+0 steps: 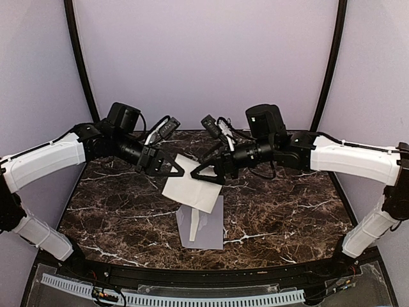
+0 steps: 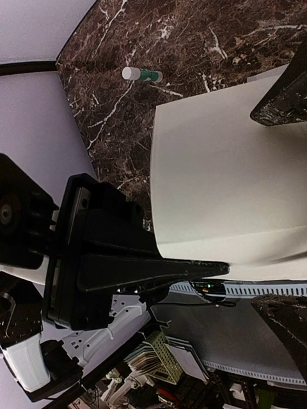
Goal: Place the letter into the envelope and seal it
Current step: Fold the letter.
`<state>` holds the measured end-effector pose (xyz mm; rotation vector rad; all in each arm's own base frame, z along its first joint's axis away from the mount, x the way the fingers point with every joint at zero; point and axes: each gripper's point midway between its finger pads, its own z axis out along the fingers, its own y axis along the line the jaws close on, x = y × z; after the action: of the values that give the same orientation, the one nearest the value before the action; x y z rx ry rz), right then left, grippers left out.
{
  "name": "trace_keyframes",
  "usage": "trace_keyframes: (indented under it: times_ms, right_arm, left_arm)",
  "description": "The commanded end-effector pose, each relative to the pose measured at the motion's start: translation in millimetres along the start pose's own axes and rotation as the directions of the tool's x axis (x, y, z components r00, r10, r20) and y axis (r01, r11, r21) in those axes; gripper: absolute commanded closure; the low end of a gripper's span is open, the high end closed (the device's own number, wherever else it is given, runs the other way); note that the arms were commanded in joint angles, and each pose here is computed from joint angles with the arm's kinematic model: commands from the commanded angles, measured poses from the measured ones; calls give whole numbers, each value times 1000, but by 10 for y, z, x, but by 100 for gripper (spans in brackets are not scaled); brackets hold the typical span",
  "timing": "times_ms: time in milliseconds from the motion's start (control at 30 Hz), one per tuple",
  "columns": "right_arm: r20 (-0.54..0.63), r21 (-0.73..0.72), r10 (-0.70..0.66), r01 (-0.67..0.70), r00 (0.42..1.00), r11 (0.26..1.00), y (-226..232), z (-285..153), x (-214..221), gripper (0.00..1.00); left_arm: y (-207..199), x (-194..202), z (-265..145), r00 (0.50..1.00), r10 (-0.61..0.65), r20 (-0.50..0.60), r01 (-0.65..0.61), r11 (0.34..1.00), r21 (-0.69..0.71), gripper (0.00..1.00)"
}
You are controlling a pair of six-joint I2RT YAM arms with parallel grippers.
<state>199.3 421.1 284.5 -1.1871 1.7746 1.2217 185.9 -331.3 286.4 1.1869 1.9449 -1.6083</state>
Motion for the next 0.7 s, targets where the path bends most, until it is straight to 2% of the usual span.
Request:
trace_keyframes:
  times_ms: [0, 133, 500, 600, 667]
  right_arm:
    - [2, -155, -32, 32, 999, 987, 305, -9, -99, 13]
    - [-25, -160, -16, 11, 1000, 987, 320, 1, -16, 21]
    - [-19, -196, 6, -10, 1000, 981, 369, 35, 43, 69]
    - [-17, -205, 9, -12, 1000, 979, 379, 41, 45, 77]
    - [-21, -210, 13, -17, 1000, 977, 376, 48, 58, 79]
  left_arm:
    - [-50, -25, -24, 999, 39, -15, -39, 999, -12, 100]
    - [-42, -76, -27, 999, 54, 0, -54, 998, -25, 100]
    - [-84, -111, -23, 998, 62, 1, -62, 998, 0, 100]
    - [-91, -106, -33, 998, 66, -2, -66, 998, -8, 100]
    - [-94, -115, -44, 997, 74, 1, -73, 997, -14, 100]
